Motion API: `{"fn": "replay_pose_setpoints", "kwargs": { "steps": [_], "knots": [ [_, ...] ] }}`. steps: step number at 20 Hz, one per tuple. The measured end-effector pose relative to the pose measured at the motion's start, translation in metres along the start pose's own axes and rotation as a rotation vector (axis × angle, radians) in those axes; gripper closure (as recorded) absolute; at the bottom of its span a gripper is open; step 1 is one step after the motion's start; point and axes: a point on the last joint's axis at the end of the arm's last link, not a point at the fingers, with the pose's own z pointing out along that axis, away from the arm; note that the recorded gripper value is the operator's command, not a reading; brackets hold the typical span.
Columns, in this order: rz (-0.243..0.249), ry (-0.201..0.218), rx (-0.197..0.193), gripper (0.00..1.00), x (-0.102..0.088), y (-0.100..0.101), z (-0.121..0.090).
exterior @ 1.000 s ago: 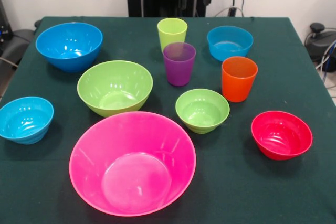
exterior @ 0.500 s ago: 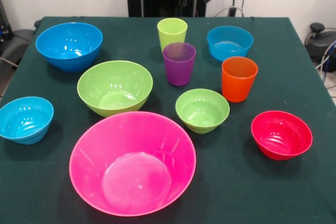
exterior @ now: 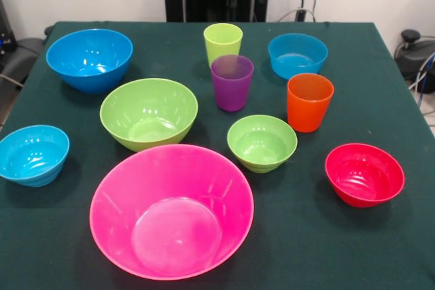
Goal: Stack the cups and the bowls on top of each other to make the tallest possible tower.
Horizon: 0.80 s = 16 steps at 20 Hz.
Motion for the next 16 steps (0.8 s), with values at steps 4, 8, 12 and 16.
{"fn": "replay_pose_setpoints", "kwargs": {
  "steps": [4,8,12,16],
  "knots": [
    [0.012,0.010,-0.009,0.00,0.006,-0.006,0.003],
    [0.017,0.006,-0.012,0.00,0.007,-0.007,0.005],
    [0.014,-0.006,-0.019,0.00,0.006,-0.005,0.015],
    [0.008,-0.019,-0.022,0.00,0.003,-0.001,0.022]
  ]
}}
